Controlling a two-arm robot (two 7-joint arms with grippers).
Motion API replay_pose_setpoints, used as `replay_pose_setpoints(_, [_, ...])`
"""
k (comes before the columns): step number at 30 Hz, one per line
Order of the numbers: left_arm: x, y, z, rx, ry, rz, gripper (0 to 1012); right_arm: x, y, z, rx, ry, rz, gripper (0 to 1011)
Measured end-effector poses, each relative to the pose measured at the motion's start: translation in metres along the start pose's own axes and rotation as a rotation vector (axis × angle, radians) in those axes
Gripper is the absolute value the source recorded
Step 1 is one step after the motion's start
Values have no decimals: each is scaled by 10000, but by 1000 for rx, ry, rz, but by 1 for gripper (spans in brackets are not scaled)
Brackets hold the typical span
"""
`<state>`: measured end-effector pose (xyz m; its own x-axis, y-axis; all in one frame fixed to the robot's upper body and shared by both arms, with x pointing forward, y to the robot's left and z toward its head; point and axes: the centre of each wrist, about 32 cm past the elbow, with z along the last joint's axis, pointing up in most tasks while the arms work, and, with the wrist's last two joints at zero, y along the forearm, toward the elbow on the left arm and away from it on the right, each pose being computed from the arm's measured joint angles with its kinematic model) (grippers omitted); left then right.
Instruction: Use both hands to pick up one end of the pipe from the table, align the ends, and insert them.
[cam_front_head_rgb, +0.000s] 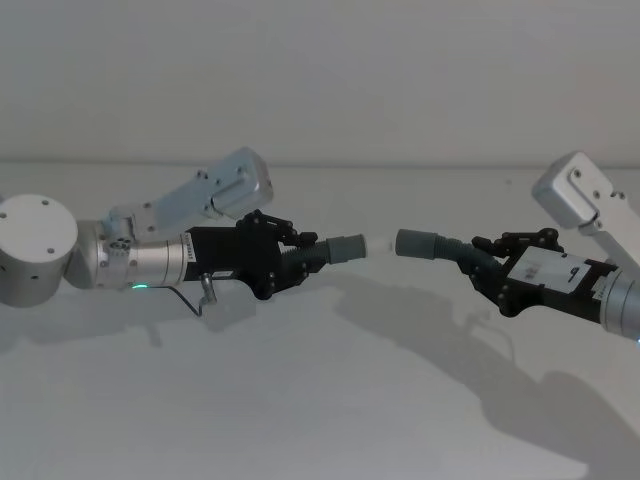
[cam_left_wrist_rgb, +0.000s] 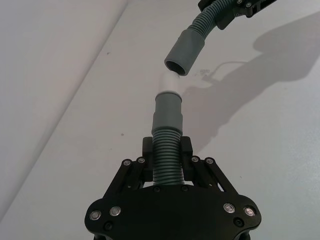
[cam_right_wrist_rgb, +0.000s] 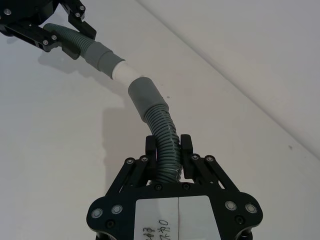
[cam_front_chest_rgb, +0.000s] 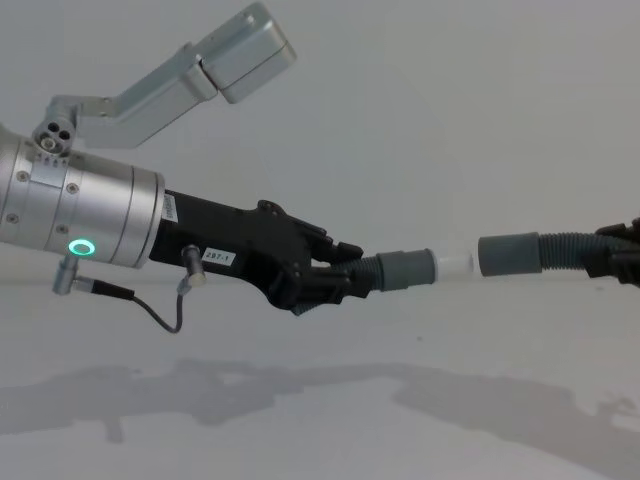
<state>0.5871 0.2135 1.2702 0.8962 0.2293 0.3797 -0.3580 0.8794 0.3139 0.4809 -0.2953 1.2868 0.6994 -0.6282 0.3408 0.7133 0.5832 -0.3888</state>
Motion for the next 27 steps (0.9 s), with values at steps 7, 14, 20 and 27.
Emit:
replay_pose_setpoints(7, [0, 0, 0, 0, 0, 0, 307, 7, 16, -2, 2, 0, 4, 274])
replay_pose_setpoints(14, [0, 0, 0, 0, 0, 0, 307, 11, 41, -3, 5, 0, 11, 274])
replay_pose_setpoints(20, [0, 0, 0, 0, 0, 0, 307, 7, 80, -6, 10, 0, 18, 274])
replay_pose_setpoints(27, [0, 0, 0, 0, 0, 0, 307, 3, 130, -3, 20, 0, 27, 274])
